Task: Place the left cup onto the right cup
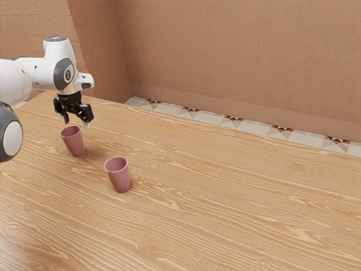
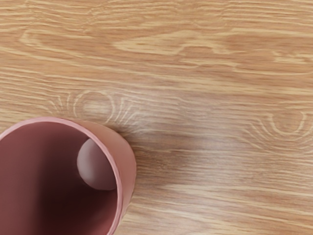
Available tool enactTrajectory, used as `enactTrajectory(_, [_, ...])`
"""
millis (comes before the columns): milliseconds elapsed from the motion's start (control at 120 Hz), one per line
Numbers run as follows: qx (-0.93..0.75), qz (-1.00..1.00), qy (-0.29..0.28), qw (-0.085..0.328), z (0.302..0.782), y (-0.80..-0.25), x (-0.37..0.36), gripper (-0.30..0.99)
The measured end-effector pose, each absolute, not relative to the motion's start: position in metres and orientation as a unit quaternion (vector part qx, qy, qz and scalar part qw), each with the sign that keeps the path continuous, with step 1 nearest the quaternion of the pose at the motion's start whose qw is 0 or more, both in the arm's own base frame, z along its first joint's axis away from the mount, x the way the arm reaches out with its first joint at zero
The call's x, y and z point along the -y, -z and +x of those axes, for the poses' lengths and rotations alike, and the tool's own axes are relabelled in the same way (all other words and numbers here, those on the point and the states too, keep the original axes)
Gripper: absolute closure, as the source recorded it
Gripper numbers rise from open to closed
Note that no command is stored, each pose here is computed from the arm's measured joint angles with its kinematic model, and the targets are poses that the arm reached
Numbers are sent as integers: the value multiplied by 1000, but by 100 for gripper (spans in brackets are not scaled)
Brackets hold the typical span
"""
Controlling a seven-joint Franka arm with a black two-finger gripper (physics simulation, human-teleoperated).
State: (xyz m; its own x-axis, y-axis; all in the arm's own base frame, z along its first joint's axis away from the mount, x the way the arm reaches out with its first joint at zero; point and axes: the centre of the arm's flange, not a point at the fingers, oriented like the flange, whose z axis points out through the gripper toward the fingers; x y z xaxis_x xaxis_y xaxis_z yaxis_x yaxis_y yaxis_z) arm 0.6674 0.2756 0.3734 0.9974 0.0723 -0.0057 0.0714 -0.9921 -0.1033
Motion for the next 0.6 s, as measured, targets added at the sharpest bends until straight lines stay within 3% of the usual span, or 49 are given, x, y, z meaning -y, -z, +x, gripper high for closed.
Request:
enactTrajectory(350, [14, -998, -20, 55, 672, -315, -283, 1])
enactTrajectory(600, [11, -998, -12, 58, 670, -314, -294, 55])
